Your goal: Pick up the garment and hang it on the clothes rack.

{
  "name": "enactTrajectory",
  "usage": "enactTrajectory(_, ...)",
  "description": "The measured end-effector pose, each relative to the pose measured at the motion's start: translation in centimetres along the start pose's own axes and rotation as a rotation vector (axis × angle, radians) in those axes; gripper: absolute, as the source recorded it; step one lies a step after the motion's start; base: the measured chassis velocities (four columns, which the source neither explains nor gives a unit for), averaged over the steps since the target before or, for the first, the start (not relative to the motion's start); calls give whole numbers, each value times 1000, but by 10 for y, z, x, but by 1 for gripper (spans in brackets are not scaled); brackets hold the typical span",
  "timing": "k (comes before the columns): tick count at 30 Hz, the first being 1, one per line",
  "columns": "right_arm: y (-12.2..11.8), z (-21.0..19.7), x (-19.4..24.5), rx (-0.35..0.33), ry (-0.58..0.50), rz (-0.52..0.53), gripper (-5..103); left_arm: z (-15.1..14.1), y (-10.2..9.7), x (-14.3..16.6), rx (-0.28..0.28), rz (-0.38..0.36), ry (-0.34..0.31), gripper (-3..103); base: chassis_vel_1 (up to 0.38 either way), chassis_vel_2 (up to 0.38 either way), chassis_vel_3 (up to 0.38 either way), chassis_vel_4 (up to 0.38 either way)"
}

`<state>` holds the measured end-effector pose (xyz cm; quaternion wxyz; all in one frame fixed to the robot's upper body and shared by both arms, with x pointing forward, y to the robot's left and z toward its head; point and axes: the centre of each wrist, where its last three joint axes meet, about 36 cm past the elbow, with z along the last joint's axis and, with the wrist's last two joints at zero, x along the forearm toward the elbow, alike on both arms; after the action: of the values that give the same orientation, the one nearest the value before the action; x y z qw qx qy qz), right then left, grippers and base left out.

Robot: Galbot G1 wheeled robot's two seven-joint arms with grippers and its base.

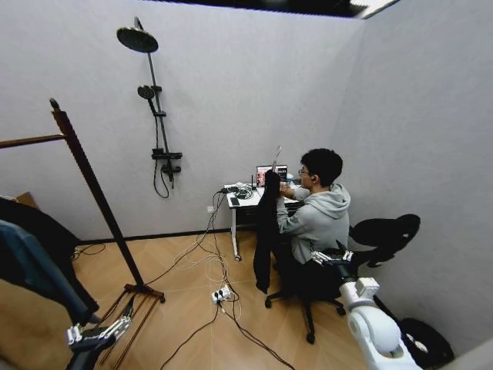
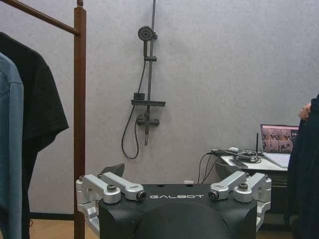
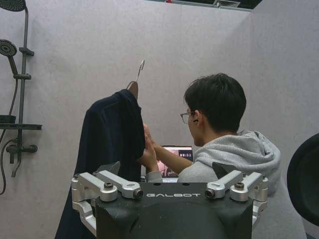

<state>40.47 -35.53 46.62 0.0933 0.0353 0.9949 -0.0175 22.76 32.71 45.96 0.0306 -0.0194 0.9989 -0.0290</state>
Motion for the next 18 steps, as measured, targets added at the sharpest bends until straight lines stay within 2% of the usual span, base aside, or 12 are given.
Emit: enactTrajectory(18,-7,-18,-15,26,-6,-24,100,0,0,0,0,0,0,100,3,-3,-2,3)
